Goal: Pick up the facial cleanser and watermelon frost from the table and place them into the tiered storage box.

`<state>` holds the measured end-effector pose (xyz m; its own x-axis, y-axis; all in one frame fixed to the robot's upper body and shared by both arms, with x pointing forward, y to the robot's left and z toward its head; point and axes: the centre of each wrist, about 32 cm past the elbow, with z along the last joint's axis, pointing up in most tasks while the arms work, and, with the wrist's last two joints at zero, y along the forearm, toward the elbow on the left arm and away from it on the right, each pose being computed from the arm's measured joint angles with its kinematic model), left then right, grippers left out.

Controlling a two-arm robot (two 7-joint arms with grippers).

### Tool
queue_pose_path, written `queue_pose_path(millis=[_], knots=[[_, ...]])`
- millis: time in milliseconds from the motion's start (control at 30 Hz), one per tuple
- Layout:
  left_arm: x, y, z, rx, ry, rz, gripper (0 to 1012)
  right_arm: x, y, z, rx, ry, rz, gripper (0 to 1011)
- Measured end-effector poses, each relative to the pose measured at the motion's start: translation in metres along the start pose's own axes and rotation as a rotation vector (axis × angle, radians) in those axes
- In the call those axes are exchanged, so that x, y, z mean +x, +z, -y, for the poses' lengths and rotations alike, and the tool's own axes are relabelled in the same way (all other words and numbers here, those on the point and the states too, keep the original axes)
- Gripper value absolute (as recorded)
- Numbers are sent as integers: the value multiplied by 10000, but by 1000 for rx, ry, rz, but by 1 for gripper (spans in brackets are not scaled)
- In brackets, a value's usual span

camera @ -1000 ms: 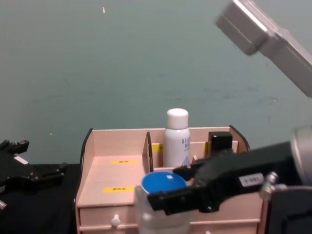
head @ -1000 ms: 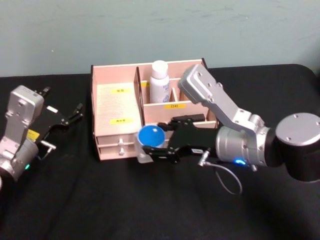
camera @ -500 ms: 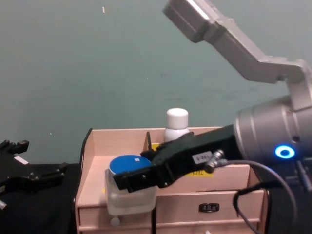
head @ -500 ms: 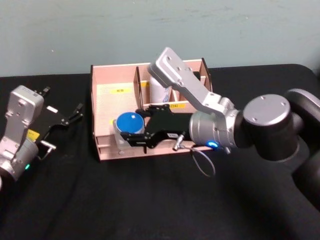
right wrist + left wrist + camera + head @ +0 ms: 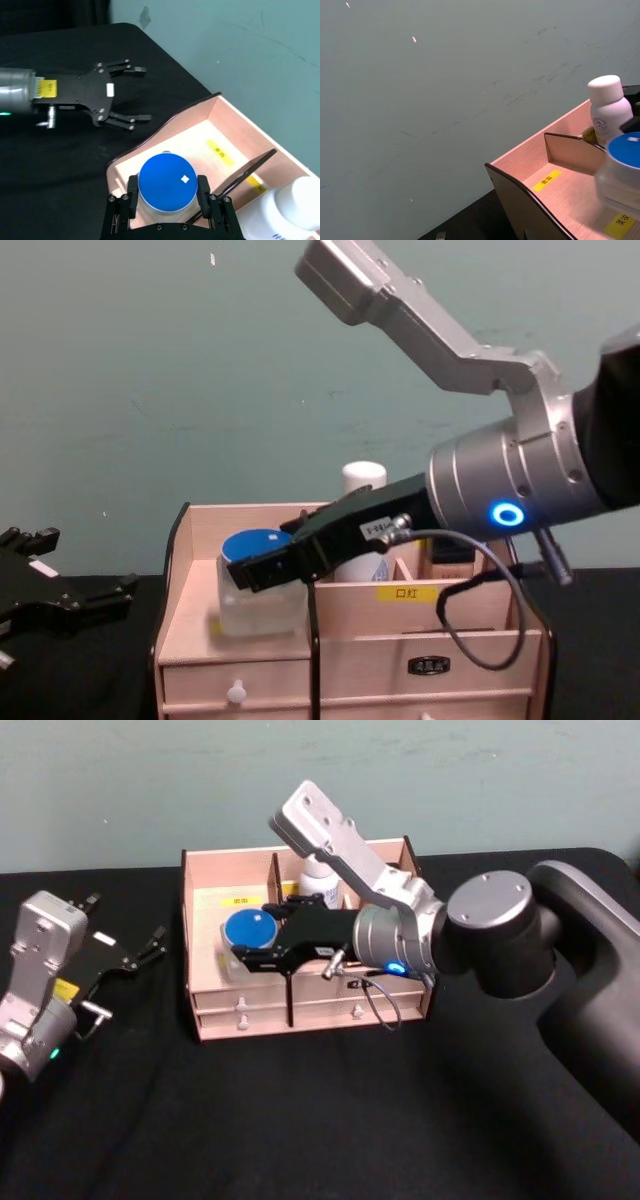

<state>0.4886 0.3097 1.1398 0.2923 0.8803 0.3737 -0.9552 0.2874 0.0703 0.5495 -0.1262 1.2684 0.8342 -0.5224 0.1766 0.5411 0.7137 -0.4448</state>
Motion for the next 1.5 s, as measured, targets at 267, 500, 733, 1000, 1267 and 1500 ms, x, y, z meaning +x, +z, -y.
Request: queue_pose_path(millis=[267,500,733,1000,1267,1500], knots=[[0,0,0,0,0,0,1010,90,45,-109,-3,-18,4,711],[0,0,0,0,0,0,1010,114,68,-189,-6,-17,8,711],[0,0,0,0,0,0,1010,109,61,-256,-16,-12,6,711],[0,0,0,0,0,0,1010,102,45,-289,-25,-11,6,711],[0,0,0,0,0,0,1010,105,46,-285,-25,-11,6,729],[0,0,0,0,0,0,1010,106,41,-273,-18,-16,3,920]])
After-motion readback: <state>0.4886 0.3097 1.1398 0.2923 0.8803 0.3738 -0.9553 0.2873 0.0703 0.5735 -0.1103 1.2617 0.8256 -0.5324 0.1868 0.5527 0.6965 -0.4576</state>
